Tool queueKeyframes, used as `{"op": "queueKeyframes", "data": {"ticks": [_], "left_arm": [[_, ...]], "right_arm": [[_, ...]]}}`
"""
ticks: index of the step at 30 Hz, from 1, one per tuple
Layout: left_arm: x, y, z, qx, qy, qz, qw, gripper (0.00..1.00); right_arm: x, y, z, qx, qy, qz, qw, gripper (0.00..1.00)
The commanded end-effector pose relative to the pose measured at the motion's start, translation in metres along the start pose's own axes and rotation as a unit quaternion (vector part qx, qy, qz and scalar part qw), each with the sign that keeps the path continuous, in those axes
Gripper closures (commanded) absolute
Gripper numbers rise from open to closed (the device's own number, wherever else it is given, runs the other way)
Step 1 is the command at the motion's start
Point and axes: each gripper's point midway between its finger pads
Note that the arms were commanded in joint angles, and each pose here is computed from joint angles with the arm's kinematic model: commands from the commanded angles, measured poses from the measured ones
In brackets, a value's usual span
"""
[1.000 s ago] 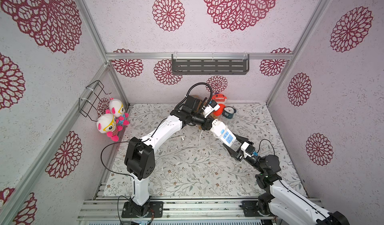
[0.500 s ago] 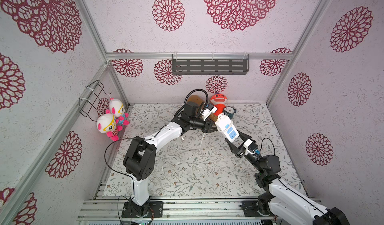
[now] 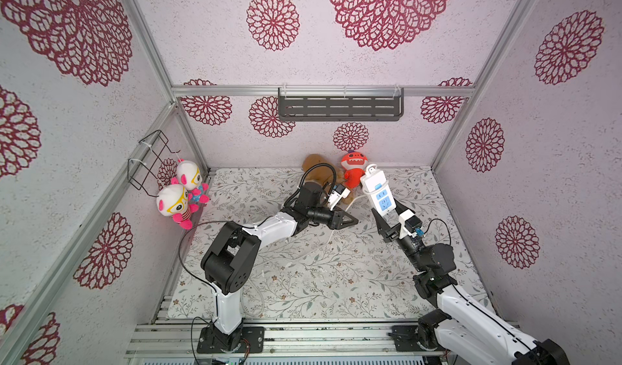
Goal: Wrap the cord around the power strip
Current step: Wrap the power cord around the power strip.
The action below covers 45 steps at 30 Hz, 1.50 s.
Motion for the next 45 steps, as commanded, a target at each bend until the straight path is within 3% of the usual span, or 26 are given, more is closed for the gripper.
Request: {"op": "queueKeyframes", "data": {"ticks": [1,6,10,13,25,29,33,40,45], "left_arm": [[-0.014,-0.018,0.001,0.021,-0.029,0.008,0.999,0.80],[-0.005,-0.039,-0.002,0.051,-0.016,-0.002,0.999,0.87],[0.004,-0.040,-0.019,-0.022,0.031,0.043,0.998,0.96],[0.008,-0.032,-0.034,-0.092,0.080,0.081,0.989,1.00],[-0.002,-0.072,-0.058,-0.115,0.155,0.165,0.967,1.00],[-0.018,-0.098,-0.049,-0.100,0.176,0.211,0.956,1.00],[-0.035,-0.112,-0.044,-0.098,0.198,0.254,0.942,1.00],[-0.066,-0.105,-0.055,-0.135,0.241,0.325,0.904,1.00],[-0.078,-0.085,-0.062,-0.162,0.272,0.330,0.890,1.00]], "right_arm": [[-0.028,-0.029,0.005,0.073,-0.022,-0.019,0.997,0.66],[-0.018,-0.051,0.012,0.101,0.039,-0.026,0.994,0.67],[-0.013,-0.066,0.009,0.115,0.067,-0.025,0.991,0.67],[-0.010,-0.068,0.008,0.103,0.083,-0.014,0.991,0.67],[0.040,-0.080,0.007,0.098,0.206,-0.012,0.974,0.68],[0.073,-0.072,0.007,0.059,0.280,-0.025,0.958,0.69],[0.099,-0.053,-0.003,0.017,0.296,-0.062,0.953,0.70],[0.125,0.018,-0.027,-0.179,0.333,-0.088,0.922,0.70],[0.125,0.058,-0.045,-0.283,0.322,-0.072,0.901,0.72]]}}
Point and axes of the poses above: each gripper's point midway between its finger pads, its own z axis out along the fingers, its own y axis along the line the jaws close on, x = y × z, and after that the axes turned 12 degrees about z, right-handed
